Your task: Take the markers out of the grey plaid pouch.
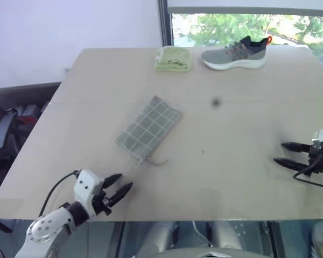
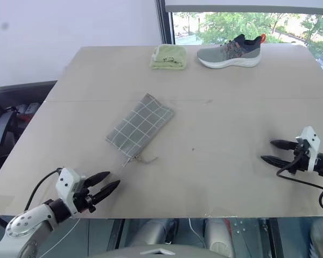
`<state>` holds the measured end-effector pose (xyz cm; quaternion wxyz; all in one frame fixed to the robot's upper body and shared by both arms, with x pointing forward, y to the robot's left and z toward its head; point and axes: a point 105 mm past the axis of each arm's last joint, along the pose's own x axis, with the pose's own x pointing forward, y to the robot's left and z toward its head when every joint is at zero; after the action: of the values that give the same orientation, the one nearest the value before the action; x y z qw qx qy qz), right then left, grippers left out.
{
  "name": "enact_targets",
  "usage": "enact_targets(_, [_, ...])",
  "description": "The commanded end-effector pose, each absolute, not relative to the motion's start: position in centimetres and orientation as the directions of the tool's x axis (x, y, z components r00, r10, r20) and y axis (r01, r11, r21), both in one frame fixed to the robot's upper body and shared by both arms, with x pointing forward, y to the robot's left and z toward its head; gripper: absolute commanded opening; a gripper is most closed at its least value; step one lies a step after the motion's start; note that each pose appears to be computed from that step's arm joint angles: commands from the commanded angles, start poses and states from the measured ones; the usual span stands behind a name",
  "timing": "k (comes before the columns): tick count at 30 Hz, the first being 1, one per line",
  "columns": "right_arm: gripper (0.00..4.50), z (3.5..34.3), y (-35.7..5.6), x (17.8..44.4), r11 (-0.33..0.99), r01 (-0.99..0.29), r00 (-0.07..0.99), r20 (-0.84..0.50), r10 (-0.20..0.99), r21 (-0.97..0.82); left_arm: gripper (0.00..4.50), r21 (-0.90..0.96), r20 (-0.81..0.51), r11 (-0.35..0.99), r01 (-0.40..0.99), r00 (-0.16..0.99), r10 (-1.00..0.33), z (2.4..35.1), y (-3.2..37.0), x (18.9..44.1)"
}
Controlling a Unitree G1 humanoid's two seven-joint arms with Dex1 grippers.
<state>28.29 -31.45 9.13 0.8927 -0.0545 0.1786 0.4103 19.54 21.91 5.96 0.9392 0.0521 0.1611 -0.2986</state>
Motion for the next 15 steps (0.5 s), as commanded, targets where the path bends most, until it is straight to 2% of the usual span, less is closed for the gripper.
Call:
enact_targets(1, [4.5,10.3,-31.7,28.2,0.656,-0.755,0.614,-0.334,0.715,0.017,2.59,0.025,-0.317,0.819,0.573,0.782,-0.537,6.7,22.3,19.6])
enact_targets(7, [4.5,10.4,-31.6,28.2,0.654,-0.756,0.613,-0.331,0.718,0.019,2.59,0.034,-0.315,0.821,0.569,0.786,-0.532,6.9,22.4,19.7])
enact_targets(9, [4.5,10.4,-31.6,28.1,0.651,-0.759,0.609,-0.33,0.721,0.022,2.59,0.068,-0.318,0.846,0.529,0.815,-0.485,6.9,22.9,20.2])
enact_targets(12, [4.5,10.5,-30.9,27.4,0.612,-0.788,0.565,-0.319,0.761,0.063,2.59,0.221,-0.37,0.833,0.507,0.834,-0.409,6.6,23.9,21.0])
enact_targets(15, [4.5,11.2,-29.5,25.9,0.551,-0.824,0.502,-0.284,0.817,0.128,2.59,0.386,-0.39,0.759,0.525,0.838,-0.382,6.8,24.3,21.4])
